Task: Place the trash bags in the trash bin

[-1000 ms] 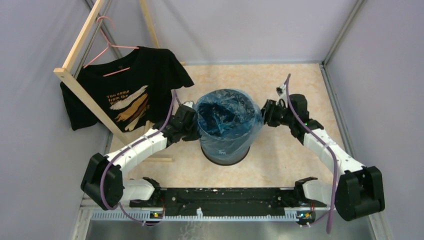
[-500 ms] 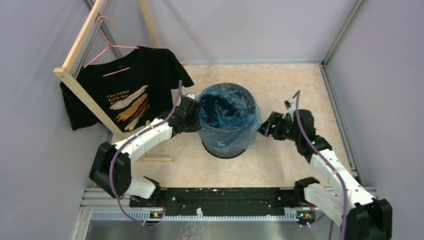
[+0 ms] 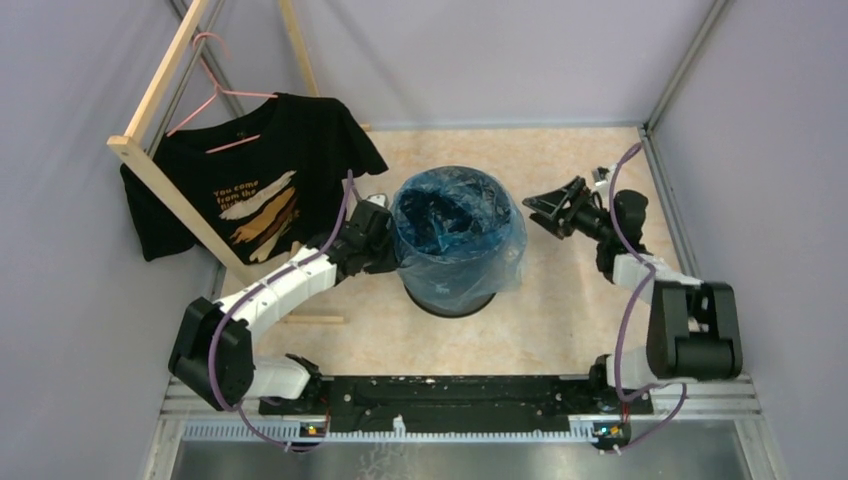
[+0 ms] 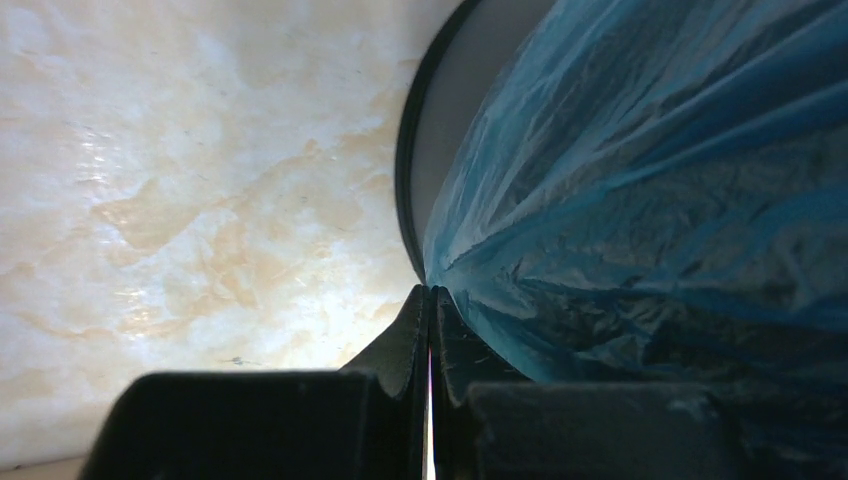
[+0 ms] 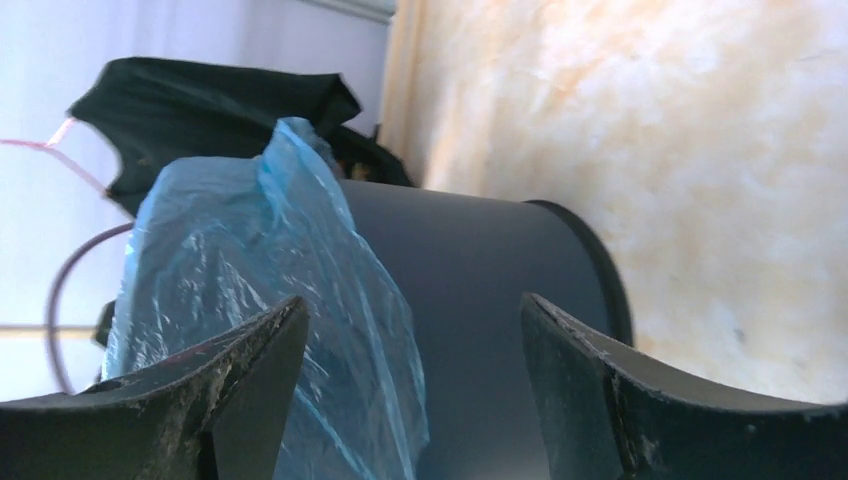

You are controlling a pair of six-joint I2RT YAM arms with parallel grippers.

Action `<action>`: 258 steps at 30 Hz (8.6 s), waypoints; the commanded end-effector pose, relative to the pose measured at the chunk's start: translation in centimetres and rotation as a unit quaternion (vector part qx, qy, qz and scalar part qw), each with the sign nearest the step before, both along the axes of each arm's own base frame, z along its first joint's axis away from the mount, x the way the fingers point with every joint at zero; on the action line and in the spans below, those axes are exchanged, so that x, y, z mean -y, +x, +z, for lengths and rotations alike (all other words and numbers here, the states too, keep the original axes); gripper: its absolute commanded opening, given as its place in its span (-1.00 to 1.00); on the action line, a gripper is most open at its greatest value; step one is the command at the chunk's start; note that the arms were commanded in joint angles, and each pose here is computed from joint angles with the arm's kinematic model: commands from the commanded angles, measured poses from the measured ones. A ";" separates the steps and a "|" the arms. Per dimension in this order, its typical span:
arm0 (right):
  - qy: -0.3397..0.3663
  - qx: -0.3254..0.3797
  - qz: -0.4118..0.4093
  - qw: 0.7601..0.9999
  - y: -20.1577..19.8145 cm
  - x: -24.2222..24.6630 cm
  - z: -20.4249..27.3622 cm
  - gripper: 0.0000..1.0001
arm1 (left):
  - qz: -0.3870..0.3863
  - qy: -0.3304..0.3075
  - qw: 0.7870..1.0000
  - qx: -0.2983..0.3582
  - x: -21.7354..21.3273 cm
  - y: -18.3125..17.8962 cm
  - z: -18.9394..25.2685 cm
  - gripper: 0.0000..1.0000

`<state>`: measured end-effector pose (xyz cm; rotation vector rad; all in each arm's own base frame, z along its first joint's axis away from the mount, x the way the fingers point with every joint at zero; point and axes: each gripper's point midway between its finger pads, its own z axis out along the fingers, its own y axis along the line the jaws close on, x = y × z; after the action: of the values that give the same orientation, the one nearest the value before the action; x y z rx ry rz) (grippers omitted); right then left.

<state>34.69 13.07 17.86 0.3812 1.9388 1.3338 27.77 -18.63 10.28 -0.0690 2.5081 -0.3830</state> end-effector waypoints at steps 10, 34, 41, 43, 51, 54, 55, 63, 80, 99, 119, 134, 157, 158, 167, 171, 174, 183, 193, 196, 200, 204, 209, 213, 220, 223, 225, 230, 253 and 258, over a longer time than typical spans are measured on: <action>0.238 0.101 0.131 0.957 -2.6 -6.7 6.2 0.57 | -0.021 -0.081 0.996 -0.008 2.3 -0.9 0.4 -1.00; 0.256 0.103 0.118 0.954 -4.3 -7.4 7.3 -1.00 | -0.031 -0.093 0.995 0.001 2.9 -0.8 1.5 -1.00; 0.131 0.068 0.069 0.987 -2.2 -7.2 1.2 -1.00 | -0.021 -0.076 0.997 0.010 1.9 -0.7 1.7 -1.00; 0.075 0.062 0.048 0.994 -1.6 -6.7 -0.6 -1.00 | -0.020 -0.071 0.997 0.014 1.8 -0.7 1.8 -1.00; -0.047 0.034 0.021 0.998 -0.5 -5.5 -4.9 -1.00 | -0.018 -0.068 0.998 0.008 1.7 -0.7 1.2 -1.00; -0.057 0.020 0.021 0.998 -0.7 -5.4 -6.6 -1.00 | -0.020 -0.075 0.997 0.011 1.9 -0.6 1.1 -1.00; -0.060 0.015 0.020 0.998 -0.6 -5.4 -7.1 -1.00 | -0.020 -0.076 0.997 0.011 2.0 -0.6 1.0 -1.00; -0.094 0.005 0.028 0.995 -0.5 -5.7 -9.4 -1.00 | -0.023 -0.079 0.997 -0.013 2.3 -1.2 -1.2 -1.00; -0.191 -0.030 0.004 0.981 -0.6 -3.7 -12.7 -1.00 | 0.001 -0.038 0.999 -0.012 -0.2 -2.2 -3.5 -1.00; -0.351 0.044 -0.138 0.925 -3.8 4.5 4.8 0.44 | -0.089 -0.159 0.980 0.083 0.3 -7.6 8.5 0.39; -0.545 0.116 0.254 0.790 -8.3 -15.4 8.1 0.73 | -0.288 -0.219 0.864 0.350 0.9 -12.7 22.0 0.97; -0.568 0.052 0.358 0.739 -8.9 -17.7 -2.4 0.74 | -0.259 -0.178 0.825 0.470 -1.6 -12.8 22.9 0.97; -0.553 0.020 0.406 0.727 -9.1 -19.6 -10.8 0.15 | -0.251 -0.168 0.827 0.474 -2.0 -12.7 22.7 0.97; -0.554 0.018 0.406 0.726 -9.1 -19.6 -11.2 0.15 | -0.252 -0.168 0.827 0.474 -2.0 -12.7 22.7 0.97; -0.554 -0.001 0.418 0.720 -9.5 -19.3 -14.5 0.14 | -0.246 -0.164 0.831 0.472 -2.2 -12.5 22.5 0.97; -0.550 -0.011 0.423 0.720 -9.6 -19.3 -15.9 0.14 | -0.247 -0.166 0.830 0.471 -2.1 -12.5 22.6 0.97; -0.548 -0.019 0.427 0.719 -9.8 -19.2 -17.0 0.14 | -0.247 -0.166 0.831 0.471 -2.1 -12.5 22.5 0.97; -0.533 0.009 0.387 0.753 -8.6 -20.4 -10.4 0.26 | -0.243 -0.163 0.833 0.469 -2.2 -12.3 22.4 0.97; -0.505 0.068 0.310 0.803 -7.3 -20.7 -0.2 0.44 | -0.227 -0.158 0.841 0.465 -2.5 -11.8 22.1 0.97; -0.504 0.069 0.309 0.803 -7.4 -20.6 0.4 0.45 | -0.228 -0.159 0.843 0.460 -2.3 -11.7 21.9 0.97; -0.498 0.078 0.298 0.811 -7.4 -20.4 1.9 0.45 | -0.226 -0.158 0.846 0.457 -2.3 -11.5 21.8 0.97; -0.468 0.112 0.276 0.832 -7.7 -20.4 6.0 0.47 | -0.224 -0.154 0.852 0.446 -2.1 -11.0 21.2 0.97; -0.425 0.170 0.233 0.858 -9.2 -18.4 13.0 0.59 | -0.221 -0.176 0.880 0.383 -1.1 -10.7 19.8 0.97; -0.399 0.212 0.193 0.871 -11.8 -14.6 16.8 0.81 | -0.236 -0.199 0.910 0.277 0.2 -11.6 17.9 0.98; -0.354 0.220 0.149 0.897 -16.9 -8.4 15.0 0.97 | -0.214 -0.196 0.948 0.134 1.2 -11.4 11.6 0.97; -0.335 0.196 0.160 0.908 -19.0 -7.2 11.7 0.97 | -0.208 -0.221 0.948 0.098 2.2 -11.5 10.3 0.97; -0.300 0.180 0.187 0.918 -20.7 -7.7 9.6 0.97 | -0.196 -0.243 0.946 0.093 2.8 -11.2 9.8 0.97; -0.240 0.125 0.243 0.931 -23.2 -9.5 4.6 0.97 | -0.164 -0.269 0.945 0.091 3.6 -9.7 8.9 0.98; -0.144 0.095 0.144 0.974 -17.9 -14.5 -0.6 0.97 | -0.195 -0.174 0.959 0.106 4.5 -5.1 7.9 0.98; -0.103 0.051 0.078 0.990 -16.2 -14.9 -2.5 0.97 | -0.236 -0.162 0.949 0.130 2.9 -8.1 9.8 0.97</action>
<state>16.78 26.63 13.85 -0.1416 2.1491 1.0957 21.44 -22.96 17.82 0.3039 2.2279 -0.9752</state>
